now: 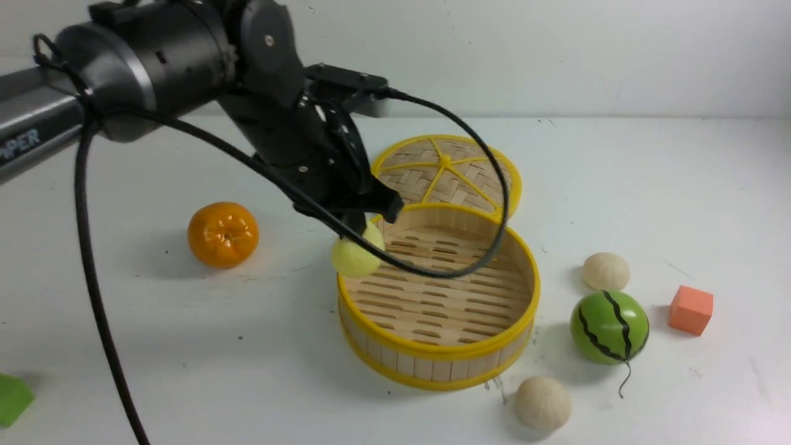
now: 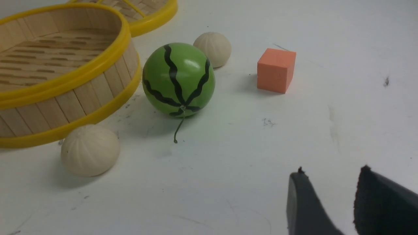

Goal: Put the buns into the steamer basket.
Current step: Use the left arm to put the steamed stuffed bun into the steamer, then use the right arm to grab a steamed stuffed bun, then use the right arm to put the steamed stuffed bun into the steamer

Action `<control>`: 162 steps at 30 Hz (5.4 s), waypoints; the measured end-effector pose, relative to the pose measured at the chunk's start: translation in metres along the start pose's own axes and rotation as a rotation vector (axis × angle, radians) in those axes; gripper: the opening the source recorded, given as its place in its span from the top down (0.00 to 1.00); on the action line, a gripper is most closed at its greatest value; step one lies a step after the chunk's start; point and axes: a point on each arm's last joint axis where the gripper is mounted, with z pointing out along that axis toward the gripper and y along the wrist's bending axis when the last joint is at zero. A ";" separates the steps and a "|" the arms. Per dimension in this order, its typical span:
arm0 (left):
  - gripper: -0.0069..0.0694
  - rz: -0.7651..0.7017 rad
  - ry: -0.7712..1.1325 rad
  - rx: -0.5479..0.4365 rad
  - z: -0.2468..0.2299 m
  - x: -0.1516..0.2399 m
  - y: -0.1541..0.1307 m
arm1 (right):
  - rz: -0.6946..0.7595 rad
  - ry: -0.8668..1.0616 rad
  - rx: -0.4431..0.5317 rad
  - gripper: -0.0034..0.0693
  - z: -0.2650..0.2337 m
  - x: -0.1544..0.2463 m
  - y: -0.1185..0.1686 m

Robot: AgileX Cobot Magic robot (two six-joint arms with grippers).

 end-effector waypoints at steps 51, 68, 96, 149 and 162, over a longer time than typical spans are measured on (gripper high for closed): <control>0.93 -0.252 -1.016 0.060 -0.124 0.308 -0.023 | -0.001 0.000 0.000 0.62 0.000 0.000 0.000; 0.93 -0.247 -0.910 0.071 -0.111 0.324 -0.024 | 0.751 -0.213 -0.167 0.62 -0.002 -0.021 0.007; 0.93 -0.247 -0.909 0.071 -0.111 0.324 -0.024 | -0.033 0.947 -0.336 0.86 0.159 -0.122 0.119; 0.88 -0.247 -0.909 0.071 -0.111 0.324 -0.024 | -0.188 0.809 -0.388 0.95 0.211 -0.165 0.169; 0.87 -0.247 -0.909 0.071 -0.111 0.324 -0.024 | -0.221 0.862 -0.398 0.83 0.295 -0.129 0.198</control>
